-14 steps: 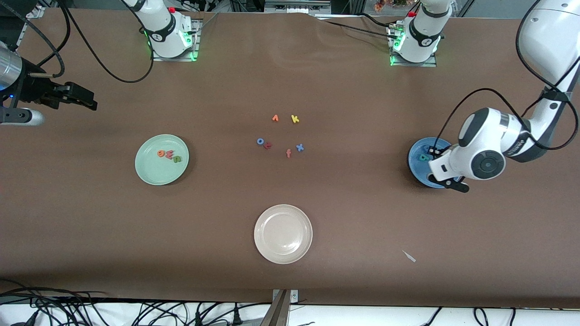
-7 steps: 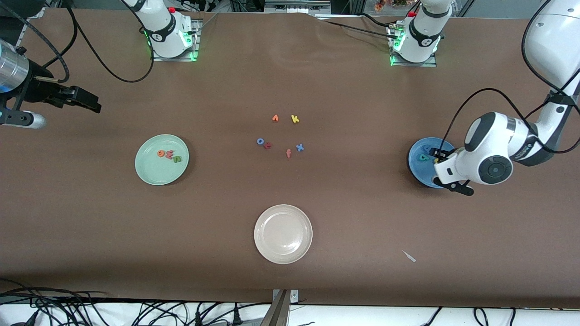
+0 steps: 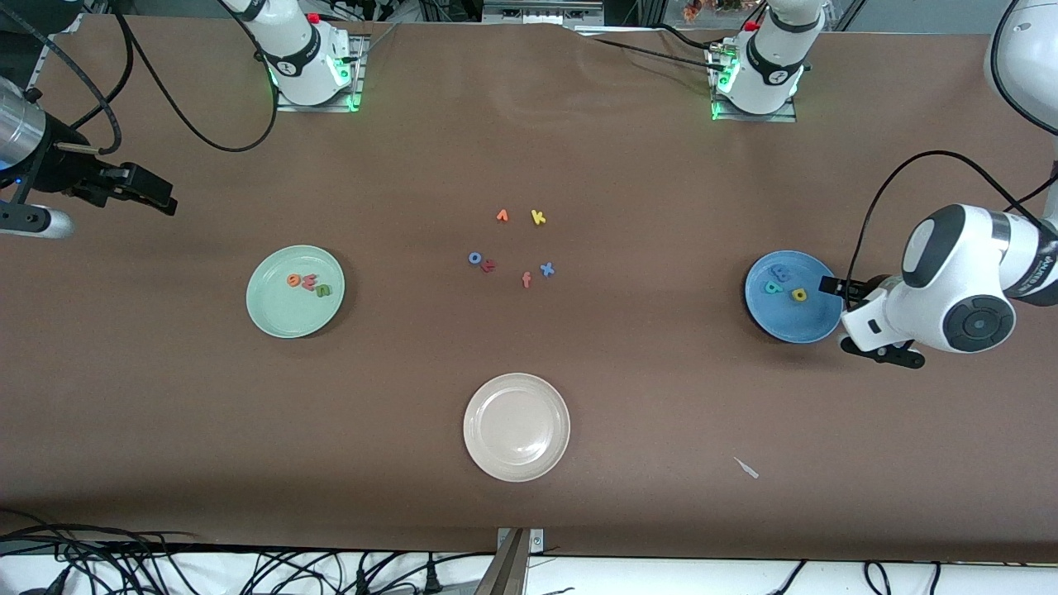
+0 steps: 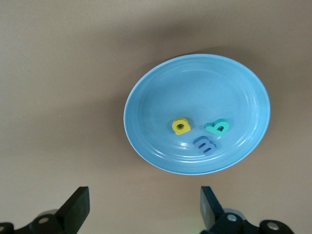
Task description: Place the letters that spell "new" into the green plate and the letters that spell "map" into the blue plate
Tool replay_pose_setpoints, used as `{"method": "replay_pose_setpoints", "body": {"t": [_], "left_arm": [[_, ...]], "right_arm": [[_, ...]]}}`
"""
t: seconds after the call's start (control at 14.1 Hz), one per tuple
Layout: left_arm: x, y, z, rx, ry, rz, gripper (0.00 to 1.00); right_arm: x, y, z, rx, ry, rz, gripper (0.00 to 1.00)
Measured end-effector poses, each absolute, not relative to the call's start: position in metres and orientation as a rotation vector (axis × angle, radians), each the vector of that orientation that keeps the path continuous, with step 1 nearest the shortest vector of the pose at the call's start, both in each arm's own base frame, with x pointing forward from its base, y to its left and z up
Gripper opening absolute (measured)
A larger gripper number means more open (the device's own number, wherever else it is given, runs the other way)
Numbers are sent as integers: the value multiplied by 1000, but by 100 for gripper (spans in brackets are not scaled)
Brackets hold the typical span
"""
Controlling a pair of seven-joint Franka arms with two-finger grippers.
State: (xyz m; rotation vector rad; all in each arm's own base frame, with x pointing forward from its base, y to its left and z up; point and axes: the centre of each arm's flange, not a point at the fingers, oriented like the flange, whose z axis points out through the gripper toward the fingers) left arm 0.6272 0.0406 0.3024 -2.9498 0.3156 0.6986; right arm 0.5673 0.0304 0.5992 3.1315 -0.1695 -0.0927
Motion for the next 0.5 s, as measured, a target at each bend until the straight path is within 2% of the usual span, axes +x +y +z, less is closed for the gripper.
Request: {"method": "replay_pose_setpoints", "body": {"t": [0.36, 0.5], "left_arm": [[638, 81, 347, -3093, 40, 658, 100], [636, 79, 382, -3121, -81, 598, 100]], "right_arm": [[571, 30, 598, 3135, -167, -54, 100], [571, 30, 595, 3136, -168, -48, 100]]}}
